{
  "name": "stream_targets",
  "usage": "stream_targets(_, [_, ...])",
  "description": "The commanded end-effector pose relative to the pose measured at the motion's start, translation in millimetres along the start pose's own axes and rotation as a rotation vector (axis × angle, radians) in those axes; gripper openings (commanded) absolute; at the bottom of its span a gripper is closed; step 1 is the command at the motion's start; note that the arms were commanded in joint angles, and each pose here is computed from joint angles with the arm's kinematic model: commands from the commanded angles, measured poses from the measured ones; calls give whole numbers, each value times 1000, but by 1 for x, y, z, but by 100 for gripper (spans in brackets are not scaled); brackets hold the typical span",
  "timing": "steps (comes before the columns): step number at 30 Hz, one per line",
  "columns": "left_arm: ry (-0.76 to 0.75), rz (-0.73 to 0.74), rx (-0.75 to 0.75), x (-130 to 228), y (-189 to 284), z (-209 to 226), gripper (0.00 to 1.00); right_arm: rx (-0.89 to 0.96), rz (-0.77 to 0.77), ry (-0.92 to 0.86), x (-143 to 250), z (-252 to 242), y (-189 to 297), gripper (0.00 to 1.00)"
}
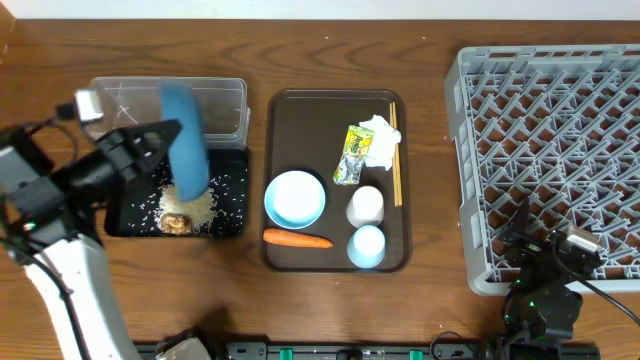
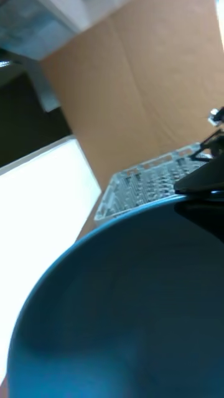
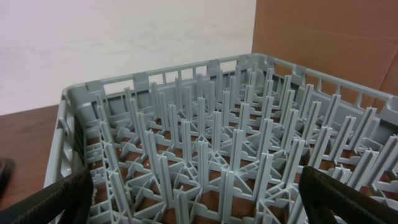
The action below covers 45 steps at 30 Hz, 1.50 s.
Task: Sort waste into correct bins and load items into the dishwasher rack
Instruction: 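Tilt the teal plate with the left gripper over the black tray, then carry the teal plate with the left gripper back onto the brown tray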
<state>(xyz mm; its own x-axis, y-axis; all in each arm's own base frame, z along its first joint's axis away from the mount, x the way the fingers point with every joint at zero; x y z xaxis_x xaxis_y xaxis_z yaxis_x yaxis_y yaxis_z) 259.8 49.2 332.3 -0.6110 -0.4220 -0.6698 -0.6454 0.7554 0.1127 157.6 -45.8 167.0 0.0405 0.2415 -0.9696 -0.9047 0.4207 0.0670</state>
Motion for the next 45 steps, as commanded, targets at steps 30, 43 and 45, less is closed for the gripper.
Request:
stream_targets(30, [-505, 77, -413, 56, -189, -46, 6, -2, 8, 6, 0, 0, 0, 99])
stream_targets(43, [-678, 141, -514, 100, -264, -3, 6, -2, 8, 6, 0, 0, 0, 99])
stream_targets(45, [-699, 136, -509, 103, -272, 4, 6, -2, 8, 6, 0, 0, 0, 99])
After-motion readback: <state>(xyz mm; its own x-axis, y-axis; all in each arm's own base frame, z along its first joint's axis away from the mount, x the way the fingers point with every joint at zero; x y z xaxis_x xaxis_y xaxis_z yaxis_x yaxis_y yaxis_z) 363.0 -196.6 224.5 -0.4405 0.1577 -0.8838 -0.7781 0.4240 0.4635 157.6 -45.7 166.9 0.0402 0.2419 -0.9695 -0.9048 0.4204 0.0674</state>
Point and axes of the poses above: each gripper's point midway between its finger pads, its own y axis back along the fingers, its own z axis along the line the jaws close on, x = y × z, the point moved 8 cm from there along y, back along the fingers, and after that the axes turned 11 degrees about -y, right-handed, at the moved point
